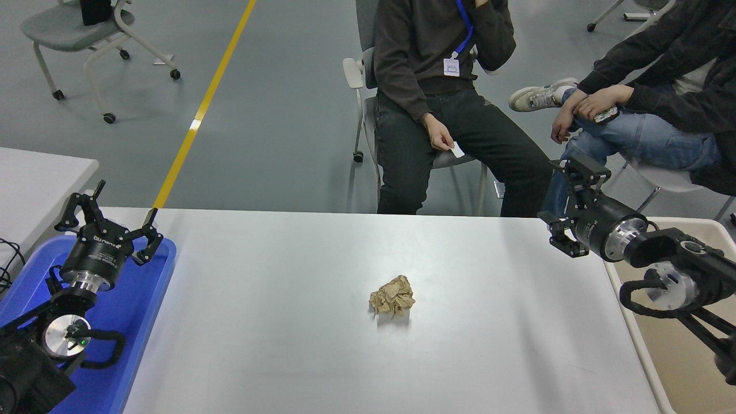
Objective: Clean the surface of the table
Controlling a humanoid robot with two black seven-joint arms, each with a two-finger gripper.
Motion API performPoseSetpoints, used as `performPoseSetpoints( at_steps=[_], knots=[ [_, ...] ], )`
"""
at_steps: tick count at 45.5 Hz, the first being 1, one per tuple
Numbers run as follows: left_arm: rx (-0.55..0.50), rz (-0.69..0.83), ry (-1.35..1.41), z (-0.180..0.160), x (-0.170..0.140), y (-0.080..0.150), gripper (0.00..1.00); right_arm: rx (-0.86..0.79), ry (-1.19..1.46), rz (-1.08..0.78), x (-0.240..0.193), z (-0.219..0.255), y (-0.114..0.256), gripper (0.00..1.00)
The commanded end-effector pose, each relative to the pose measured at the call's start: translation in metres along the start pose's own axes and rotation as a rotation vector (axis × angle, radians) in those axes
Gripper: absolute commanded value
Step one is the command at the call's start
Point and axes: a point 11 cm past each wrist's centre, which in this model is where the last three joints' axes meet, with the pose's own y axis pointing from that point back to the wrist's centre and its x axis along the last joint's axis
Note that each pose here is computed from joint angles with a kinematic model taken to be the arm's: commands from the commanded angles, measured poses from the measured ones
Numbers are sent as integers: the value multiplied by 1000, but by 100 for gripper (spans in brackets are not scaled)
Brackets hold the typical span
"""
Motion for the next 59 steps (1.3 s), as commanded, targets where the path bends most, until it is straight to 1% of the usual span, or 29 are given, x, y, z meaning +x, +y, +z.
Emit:
performPoseSetpoints(
  at_steps=[1,8,18,24,30,33,47,54,57,59],
  knots=[
    [1,0,-1,0,0,0,100,-79,239,-163,-27,-2,5,99],
    [-1,-1,0,0,0,-1,100,-55,449,-272,-43,-23,6,99],
    [0,0,0,0,0,0,100,-61,611,-363,-62,-44,5,99],
    [1,0,-1,0,0,0,100,-24,716,-424,-90,-50,-1,99],
    [0,0,0,0,0,0,100,-23,895,-466,-109,-35,-7,99],
    [1,0,-1,0,0,0,100,-12,944,-506,-125,-31,-9,99],
    [0,0,0,0,0,0,100,-25,1174,-636,-170,-7,-14,99],
    [0,0,0,0,0,0,100,-29,1260,-672,-196,7,-30,99],
    [-1,-1,0,0,0,-1,100,-21,1292,-661,-200,7,-37,99],
    [2,0,-1,0,0,0,100,12,1334,-647,-211,1,-43,99]
  ],
)
